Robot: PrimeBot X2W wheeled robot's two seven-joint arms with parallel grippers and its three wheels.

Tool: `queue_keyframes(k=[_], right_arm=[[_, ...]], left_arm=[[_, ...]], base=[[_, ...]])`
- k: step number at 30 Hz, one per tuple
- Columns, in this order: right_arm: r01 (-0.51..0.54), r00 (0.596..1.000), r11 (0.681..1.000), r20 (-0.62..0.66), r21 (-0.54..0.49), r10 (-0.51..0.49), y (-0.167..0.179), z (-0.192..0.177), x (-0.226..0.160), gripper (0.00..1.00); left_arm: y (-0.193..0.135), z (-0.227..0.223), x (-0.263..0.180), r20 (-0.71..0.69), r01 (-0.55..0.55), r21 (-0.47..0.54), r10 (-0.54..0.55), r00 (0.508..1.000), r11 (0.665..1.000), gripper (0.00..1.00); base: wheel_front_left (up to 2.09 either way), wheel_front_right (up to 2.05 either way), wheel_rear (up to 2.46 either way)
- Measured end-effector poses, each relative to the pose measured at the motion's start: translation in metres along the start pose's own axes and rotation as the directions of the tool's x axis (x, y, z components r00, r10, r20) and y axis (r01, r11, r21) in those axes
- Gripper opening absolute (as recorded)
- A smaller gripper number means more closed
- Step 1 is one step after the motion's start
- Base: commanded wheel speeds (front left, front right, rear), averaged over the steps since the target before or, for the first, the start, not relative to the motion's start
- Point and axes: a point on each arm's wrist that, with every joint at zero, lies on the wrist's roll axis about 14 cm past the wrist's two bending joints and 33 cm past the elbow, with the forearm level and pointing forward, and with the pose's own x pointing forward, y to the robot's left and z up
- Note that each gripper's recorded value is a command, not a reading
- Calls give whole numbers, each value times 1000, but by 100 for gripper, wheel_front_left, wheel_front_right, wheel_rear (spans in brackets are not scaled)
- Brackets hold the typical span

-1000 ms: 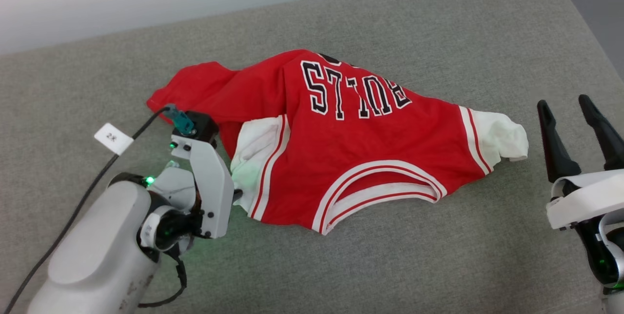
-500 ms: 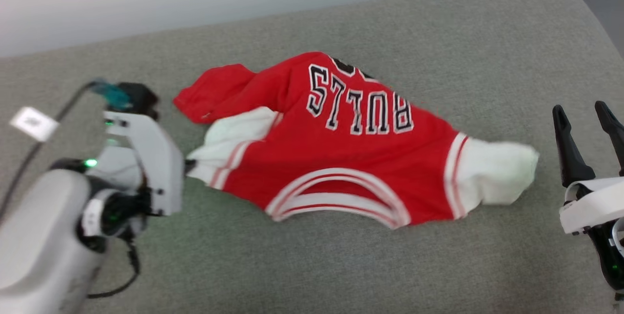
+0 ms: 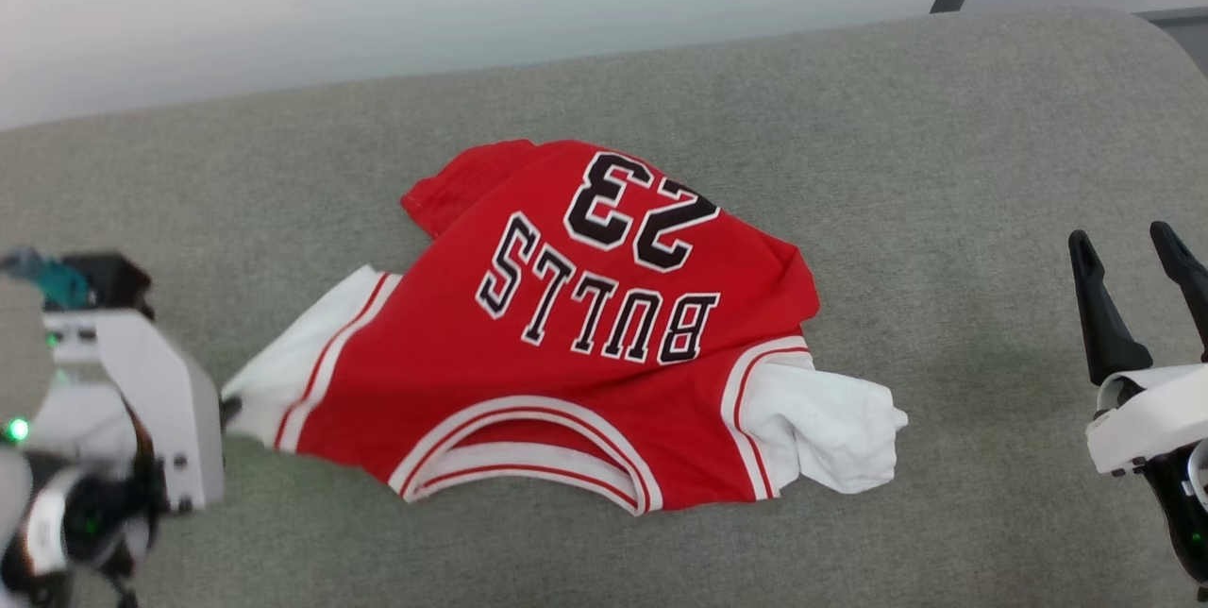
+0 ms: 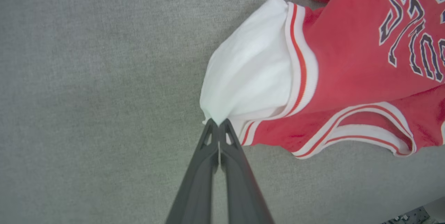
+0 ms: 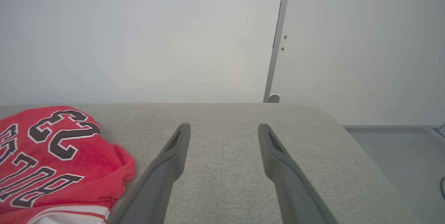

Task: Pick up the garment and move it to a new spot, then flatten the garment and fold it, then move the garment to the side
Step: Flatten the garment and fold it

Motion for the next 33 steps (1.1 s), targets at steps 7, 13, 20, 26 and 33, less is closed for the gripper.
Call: queue_keyframes(k=[7, 13, 20, 26, 33], right_arm=[[-6, 1000, 1000, -16, 4, 7, 2, -3, -3, 100], [-6, 999, 1000, -36, 12, 6, 5, -8, -4, 100], [-13, 999, 1000, -46, 13, 14, 6, -11, 1, 100], [-16, 999, 1000, -51, 15, 16, 6, -13, 1, 100], [-15, 999, 1000, -40, 16, 15, 6, -9, -1, 100]], left_arm=[[-2, -57, -4, -95, 11, -66, -17, 995, 998, 0], [-31, -98, 6, -159, 94, -117, -112, 981, 989, 0], [-46, -117, 22, -192, 134, -152, -163, 968, 979, 0], [-46, -114, 29, -186, 143, -149, -170, 968, 978, 0], [-41, -90, 24, -104, 148, -131, -162, 981, 980, 100]], base=[[0, 0, 0], [0, 0, 0], [0, 0, 0], [0, 0, 0], [0, 0, 0]])
